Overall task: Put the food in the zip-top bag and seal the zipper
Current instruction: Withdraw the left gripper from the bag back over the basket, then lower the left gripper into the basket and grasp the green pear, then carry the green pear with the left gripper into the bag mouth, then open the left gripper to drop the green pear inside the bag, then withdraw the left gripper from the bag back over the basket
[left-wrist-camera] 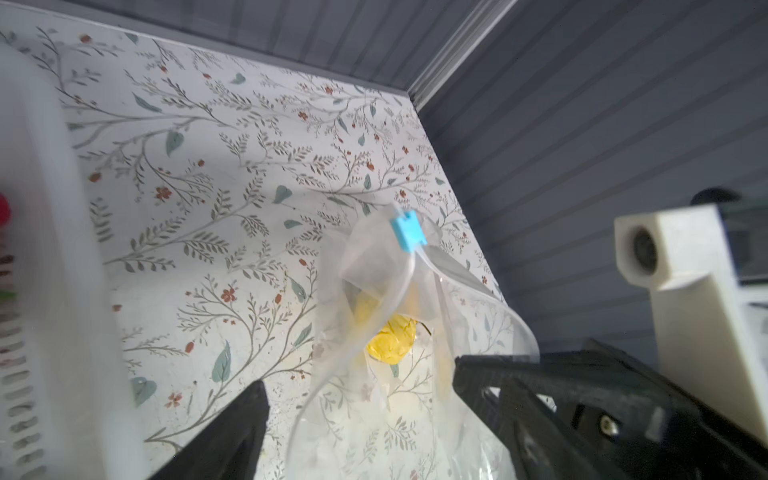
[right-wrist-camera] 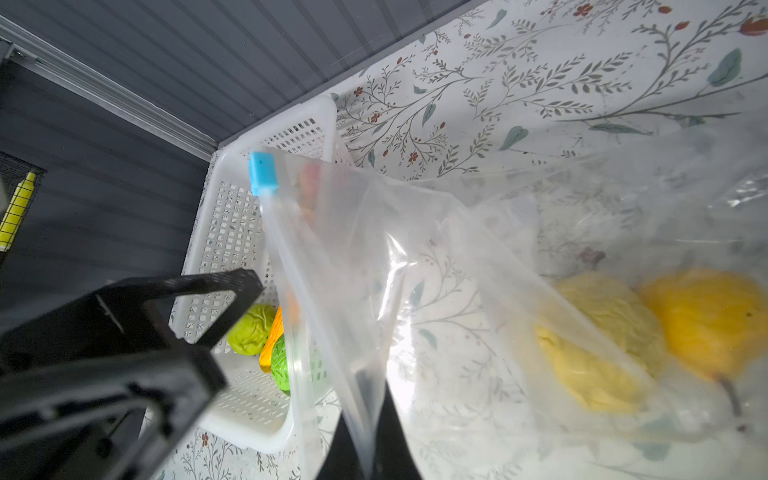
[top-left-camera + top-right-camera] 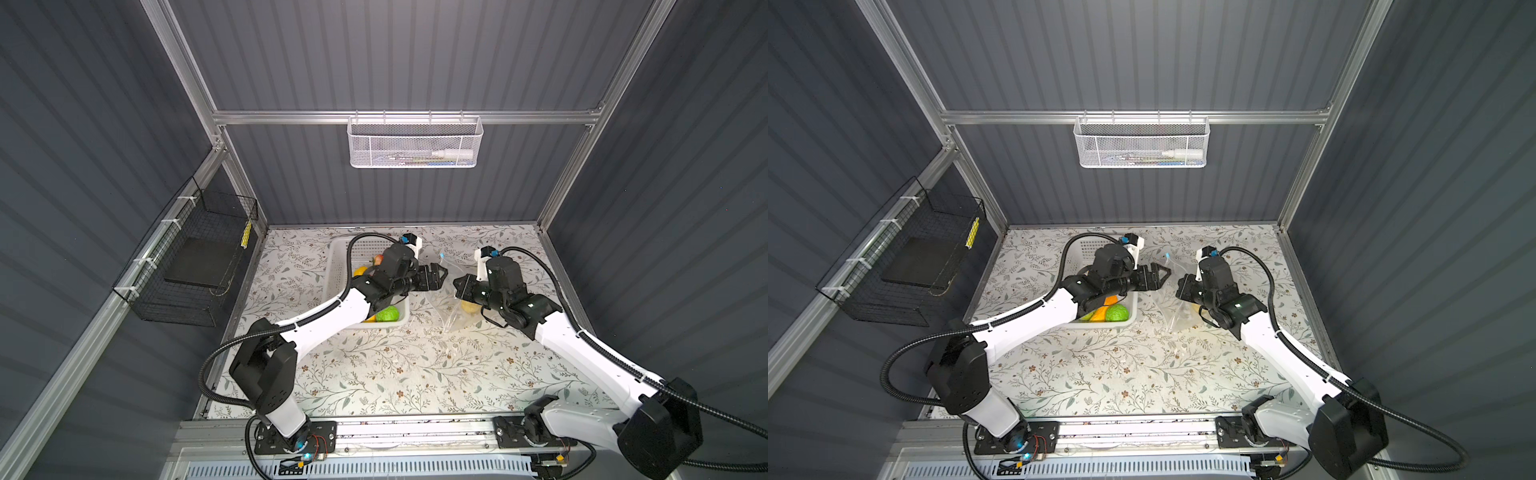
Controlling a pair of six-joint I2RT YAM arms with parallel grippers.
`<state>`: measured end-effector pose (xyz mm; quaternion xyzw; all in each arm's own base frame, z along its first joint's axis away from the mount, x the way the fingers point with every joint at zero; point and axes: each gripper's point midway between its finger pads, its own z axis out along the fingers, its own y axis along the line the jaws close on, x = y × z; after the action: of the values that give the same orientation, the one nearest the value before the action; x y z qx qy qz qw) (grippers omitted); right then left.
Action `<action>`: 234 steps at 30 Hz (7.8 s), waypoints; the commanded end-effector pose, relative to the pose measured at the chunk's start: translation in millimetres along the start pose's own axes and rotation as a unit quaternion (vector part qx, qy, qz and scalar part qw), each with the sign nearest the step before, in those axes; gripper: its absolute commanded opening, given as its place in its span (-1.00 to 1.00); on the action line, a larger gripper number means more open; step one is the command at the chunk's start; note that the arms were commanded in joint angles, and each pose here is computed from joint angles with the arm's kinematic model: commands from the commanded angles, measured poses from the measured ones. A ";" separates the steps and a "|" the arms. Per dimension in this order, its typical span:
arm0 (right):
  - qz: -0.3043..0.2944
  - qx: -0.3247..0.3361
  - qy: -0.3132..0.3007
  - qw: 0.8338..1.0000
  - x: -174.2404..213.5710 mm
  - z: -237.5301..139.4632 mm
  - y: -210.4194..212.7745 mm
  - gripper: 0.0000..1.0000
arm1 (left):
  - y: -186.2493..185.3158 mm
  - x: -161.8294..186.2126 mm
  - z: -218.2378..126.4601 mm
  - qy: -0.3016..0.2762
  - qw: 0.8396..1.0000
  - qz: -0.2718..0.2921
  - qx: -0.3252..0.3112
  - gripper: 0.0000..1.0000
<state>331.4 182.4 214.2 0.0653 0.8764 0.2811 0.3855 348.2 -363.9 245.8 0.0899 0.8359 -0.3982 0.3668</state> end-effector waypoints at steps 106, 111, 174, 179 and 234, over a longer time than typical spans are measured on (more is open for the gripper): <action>-0.024 0.017 0.001 1.000 6.7 4.0 -17.5 -1.00 | 264.5 58.8 -71.6 0.107 0.903 -0.064 -0.411 0.99; -0.024 0.020 0.000 1.000 6.2 1.1 -18.1 -1.00 | 268.0 66.0 -61.9 0.113 0.905 -0.075 -0.402 0.99; -0.015 -0.006 -0.011 1.000 -1.0 -1.7 -6.2 -1.00 | -39.7 24.7 -16.7 0.051 0.987 0.043 0.146 0.19; -0.019 -0.027 -0.007 0.999 -1.9 -4.6 3.2 -1.00 | -47.8 41.3 3.6 0.081 0.983 0.045 0.155 0.20; 0.014 -0.035 0.008 0.999 11.1 1.1 2.2 -1.00 | 9.7 13.4 -29.3 -0.016 0.997 0.047 -0.061 0.78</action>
<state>322.3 190.9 209.1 0.0596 0.8651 0.3288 0.3740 323.0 -353.2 230.9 0.1128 0.8530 -0.3581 0.3626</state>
